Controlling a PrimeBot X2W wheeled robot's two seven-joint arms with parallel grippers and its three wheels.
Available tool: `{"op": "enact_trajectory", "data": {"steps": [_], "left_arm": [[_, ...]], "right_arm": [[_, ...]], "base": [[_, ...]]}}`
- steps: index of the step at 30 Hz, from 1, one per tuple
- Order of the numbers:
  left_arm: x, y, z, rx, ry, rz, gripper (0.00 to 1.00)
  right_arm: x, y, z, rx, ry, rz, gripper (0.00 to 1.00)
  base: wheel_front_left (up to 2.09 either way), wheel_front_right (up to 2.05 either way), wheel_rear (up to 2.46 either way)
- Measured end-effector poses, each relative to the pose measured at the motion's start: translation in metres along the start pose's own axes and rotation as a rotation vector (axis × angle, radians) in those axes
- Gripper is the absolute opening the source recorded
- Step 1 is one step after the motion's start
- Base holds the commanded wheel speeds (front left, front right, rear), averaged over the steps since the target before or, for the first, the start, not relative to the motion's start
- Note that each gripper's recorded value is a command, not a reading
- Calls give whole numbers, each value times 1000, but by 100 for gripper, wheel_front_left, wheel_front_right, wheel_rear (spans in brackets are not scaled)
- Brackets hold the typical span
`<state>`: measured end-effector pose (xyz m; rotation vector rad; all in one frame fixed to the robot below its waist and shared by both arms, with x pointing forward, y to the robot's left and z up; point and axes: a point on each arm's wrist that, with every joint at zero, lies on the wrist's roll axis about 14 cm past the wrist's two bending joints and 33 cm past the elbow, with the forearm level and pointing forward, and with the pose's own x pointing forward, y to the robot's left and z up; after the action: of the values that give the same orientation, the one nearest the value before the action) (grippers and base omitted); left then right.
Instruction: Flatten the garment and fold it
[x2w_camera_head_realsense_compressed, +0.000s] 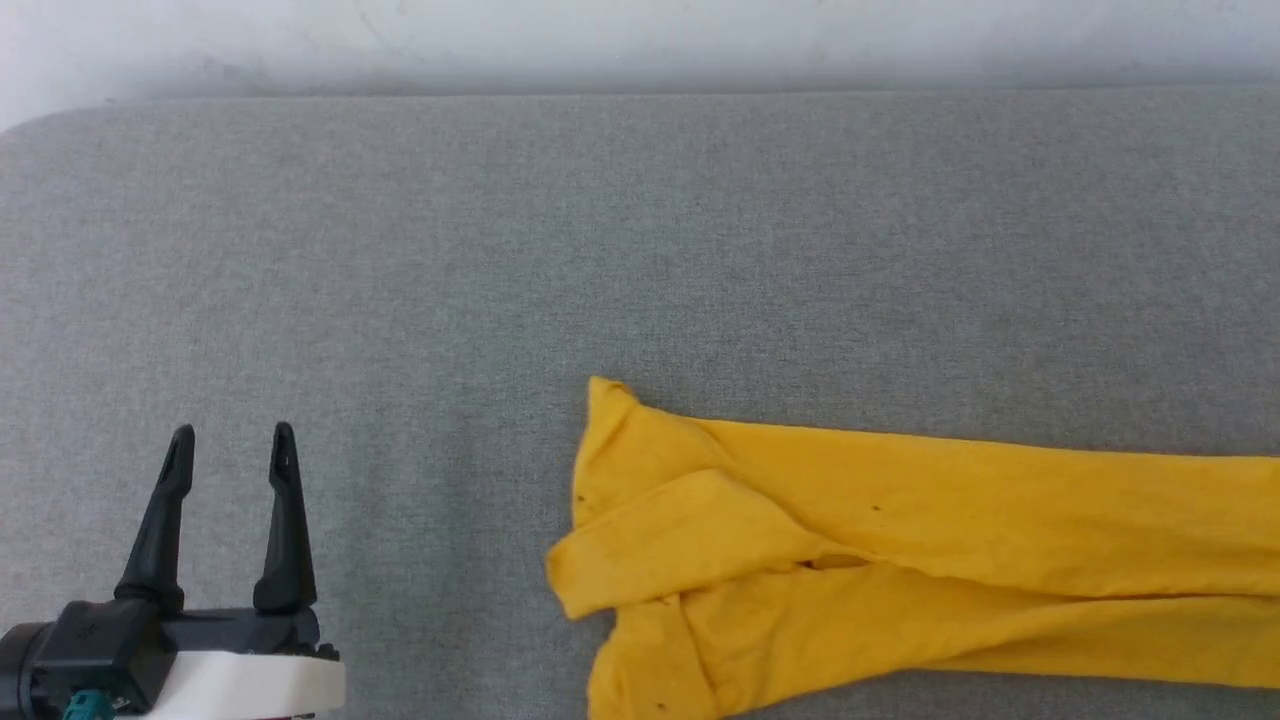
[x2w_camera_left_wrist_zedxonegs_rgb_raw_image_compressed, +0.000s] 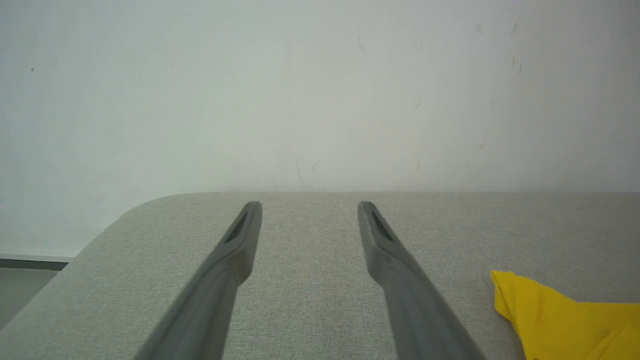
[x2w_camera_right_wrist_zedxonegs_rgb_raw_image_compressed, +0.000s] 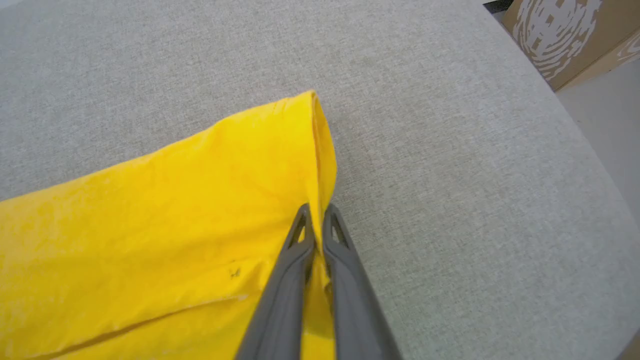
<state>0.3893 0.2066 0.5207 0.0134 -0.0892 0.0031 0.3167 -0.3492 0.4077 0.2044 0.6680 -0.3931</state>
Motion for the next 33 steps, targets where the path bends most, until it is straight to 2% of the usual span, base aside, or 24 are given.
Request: {"op": "enact_trajectory", "data": {"steps": [3, 7, 11, 19, 27, 33], "left_arm": [[-2, 0, -2, 2, 7, -6, 100], [-6, -2, -5, 3, 21, -13, 100], [-8, -4, -4, -1, 21, -17, 100], [-16, -5, -5, -9, 30, -29, 100], [-28, 3, -7, -25, 45, 11, 100], [-34, 12, -5, -25, 45, 46, 100]], "right_arm": [[-3, -13, 6, -7, -7, -30, 0], [-7, 12, 3, -15, 21, 50, 0], [-19, 52, -14, -15, 96, 186, 0], [-45, 140, -20, -88, 140, 456, 0], [-69, 232, -12, -173, 119, 724, 0], [-84, 286, -14, -212, 112, 872, 0]], "base": [[0, 0, 0], [0, 0, 0], [0, 0, 0], [0, 0, 0], [0, 0, 0], [0, 0, 0]]}}
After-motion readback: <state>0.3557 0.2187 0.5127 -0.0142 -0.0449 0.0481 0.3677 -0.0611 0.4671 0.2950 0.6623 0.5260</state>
